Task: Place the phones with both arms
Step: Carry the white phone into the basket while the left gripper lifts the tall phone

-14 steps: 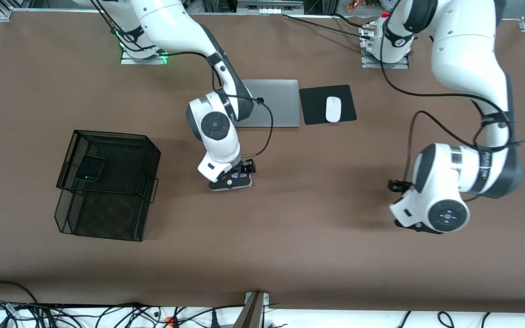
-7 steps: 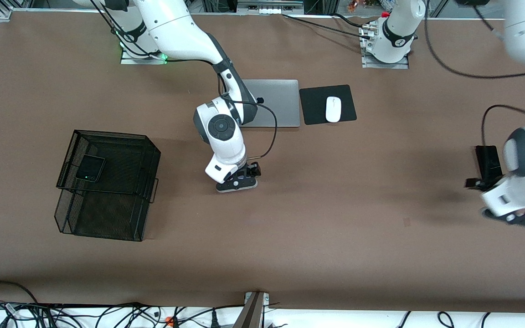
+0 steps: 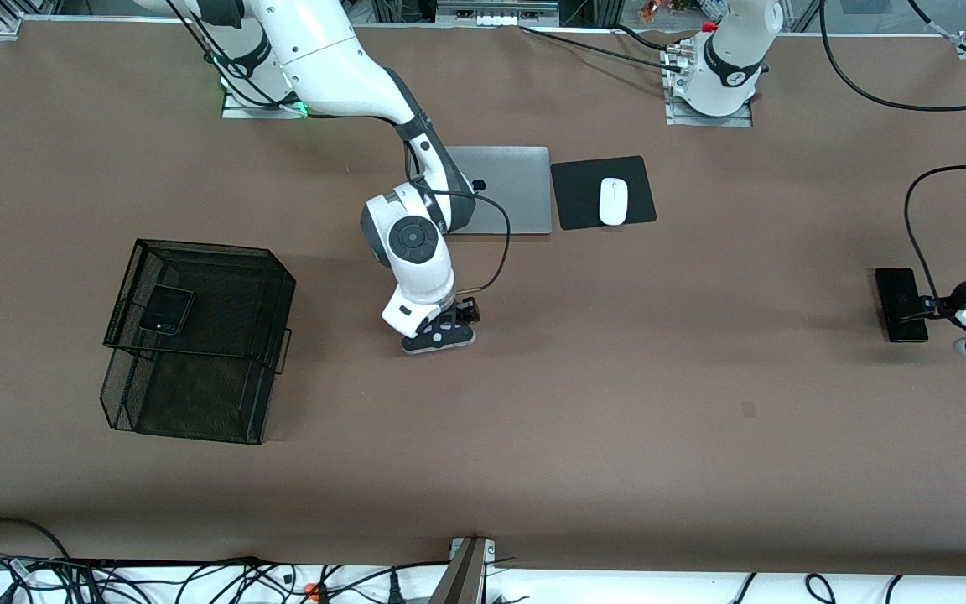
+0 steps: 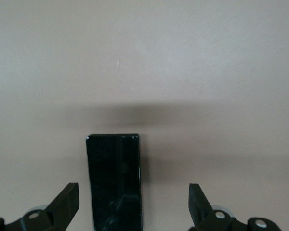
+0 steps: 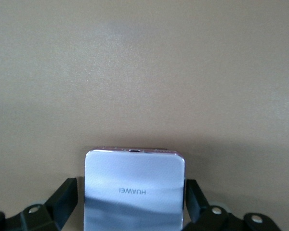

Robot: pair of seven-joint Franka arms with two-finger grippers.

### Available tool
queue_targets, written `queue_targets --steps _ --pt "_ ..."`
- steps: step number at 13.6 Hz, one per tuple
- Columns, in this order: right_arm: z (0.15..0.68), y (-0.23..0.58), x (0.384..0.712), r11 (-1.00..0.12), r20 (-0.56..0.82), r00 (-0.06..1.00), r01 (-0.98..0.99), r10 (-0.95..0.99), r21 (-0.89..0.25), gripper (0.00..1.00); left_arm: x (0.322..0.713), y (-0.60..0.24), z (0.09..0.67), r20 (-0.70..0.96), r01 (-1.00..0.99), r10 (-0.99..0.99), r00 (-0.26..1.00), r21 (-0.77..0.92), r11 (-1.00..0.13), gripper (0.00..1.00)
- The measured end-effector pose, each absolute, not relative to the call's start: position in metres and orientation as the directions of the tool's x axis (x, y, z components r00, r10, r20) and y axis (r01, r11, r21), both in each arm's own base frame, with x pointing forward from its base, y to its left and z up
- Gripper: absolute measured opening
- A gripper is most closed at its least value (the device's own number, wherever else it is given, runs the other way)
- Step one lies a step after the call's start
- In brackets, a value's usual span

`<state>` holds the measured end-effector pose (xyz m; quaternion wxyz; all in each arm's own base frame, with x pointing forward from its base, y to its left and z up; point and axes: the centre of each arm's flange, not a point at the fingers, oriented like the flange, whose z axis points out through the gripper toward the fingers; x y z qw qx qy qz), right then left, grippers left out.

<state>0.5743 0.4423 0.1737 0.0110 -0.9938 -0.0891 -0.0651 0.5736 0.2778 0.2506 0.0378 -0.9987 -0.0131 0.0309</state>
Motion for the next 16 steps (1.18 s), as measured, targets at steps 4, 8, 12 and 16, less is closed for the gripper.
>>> queue_targets --steps 4,8,12,16 --pt "0.172 0.447 0.569 -0.982 0.126 0.975 0.188 0.185 -0.008 0.83 0.536 0.300 0.214 -0.023 0.091 0.093 0.995 -0.068 -0.993 1.00" --pt "0.204 0.425 0.592 -0.989 0.131 0.980 0.147 0.149 0.020 0.83 0.525 0.313 0.192 -0.009 0.105 0.105 0.994 -0.062 -0.993 1.00" --pt "0.344 0.327 0.655 -0.997 0.217 0.974 0.058 0.067 0.048 0.83 0.519 0.322 0.175 0.009 0.108 0.107 0.994 -0.052 -0.993 1.00" --pt "0.397 0.214 0.689 -0.985 0.246 0.962 0.087 0.121 0.146 0.83 0.515 0.325 0.162 0.011 0.112 0.112 0.994 -0.045 -0.993 1.00"
